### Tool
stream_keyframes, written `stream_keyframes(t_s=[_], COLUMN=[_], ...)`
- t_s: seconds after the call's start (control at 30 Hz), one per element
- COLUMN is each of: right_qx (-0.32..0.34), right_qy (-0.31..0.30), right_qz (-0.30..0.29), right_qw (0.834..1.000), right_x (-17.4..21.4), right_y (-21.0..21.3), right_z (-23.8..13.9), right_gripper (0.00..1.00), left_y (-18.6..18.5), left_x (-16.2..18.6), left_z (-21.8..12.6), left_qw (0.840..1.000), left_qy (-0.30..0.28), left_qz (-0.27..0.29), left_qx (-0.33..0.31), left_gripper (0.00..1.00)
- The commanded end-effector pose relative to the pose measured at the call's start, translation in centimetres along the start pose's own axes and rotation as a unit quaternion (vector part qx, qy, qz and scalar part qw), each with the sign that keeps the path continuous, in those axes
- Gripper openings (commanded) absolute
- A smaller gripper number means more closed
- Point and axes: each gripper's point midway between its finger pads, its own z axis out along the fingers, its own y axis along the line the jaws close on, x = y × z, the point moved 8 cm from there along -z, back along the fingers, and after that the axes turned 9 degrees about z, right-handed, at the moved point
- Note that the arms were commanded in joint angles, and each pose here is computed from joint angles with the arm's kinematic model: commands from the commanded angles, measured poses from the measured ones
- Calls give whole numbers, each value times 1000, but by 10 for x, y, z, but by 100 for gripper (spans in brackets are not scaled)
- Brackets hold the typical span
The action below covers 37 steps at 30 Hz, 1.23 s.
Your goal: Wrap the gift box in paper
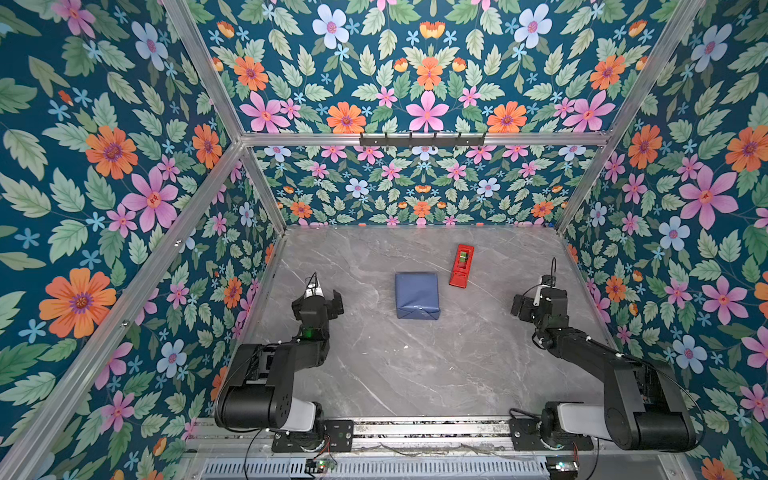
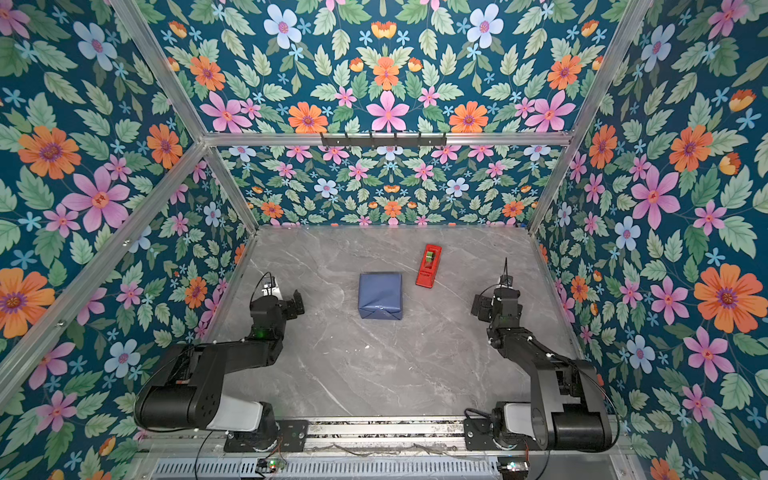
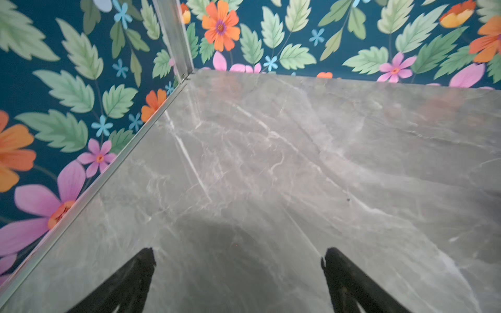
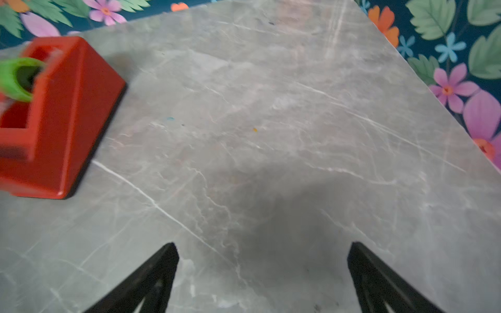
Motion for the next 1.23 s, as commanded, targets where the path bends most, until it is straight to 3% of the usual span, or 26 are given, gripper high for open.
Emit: stream_keyframes(t_s=[0.0, 0.17, 0.23, 0.3, 0.47, 0.53, 1.2], right_qx=[-56, -84, -80, -82, -79, -79, -79], right_qy=[-59, -118, -89, -98, -91, -94, -94], right_qz=[-28, -41, -41, -36, -39, -38, -38], right_qw=[996, 989, 992, 991, 992, 992, 992], right_x=[-17, 1, 1, 1, 0, 0, 0], right_y=[12, 7, 8, 6, 6, 5, 6], right_z=[-1, 6, 7, 8, 8, 8, 8], right_gripper=[99, 99, 99, 99, 99, 99, 99], left_y=[-2, -1, 3, 7, 13, 11, 7], left_x=[-15, -13, -13, -13, 4, 6, 3], left_z=[5, -4, -2, -2, -7, 1, 6], left_qw=[999, 997, 997, 997, 990, 996, 995], left_qy=[-41, -56, -56, -60, -134, -80, -89], left_qz=[11, 7, -1, -5, -13, -7, 7], left_qx=[30, 47, 44, 41, 33, 42, 43], left_gripper=[100, 100, 100, 100, 99, 100, 100])
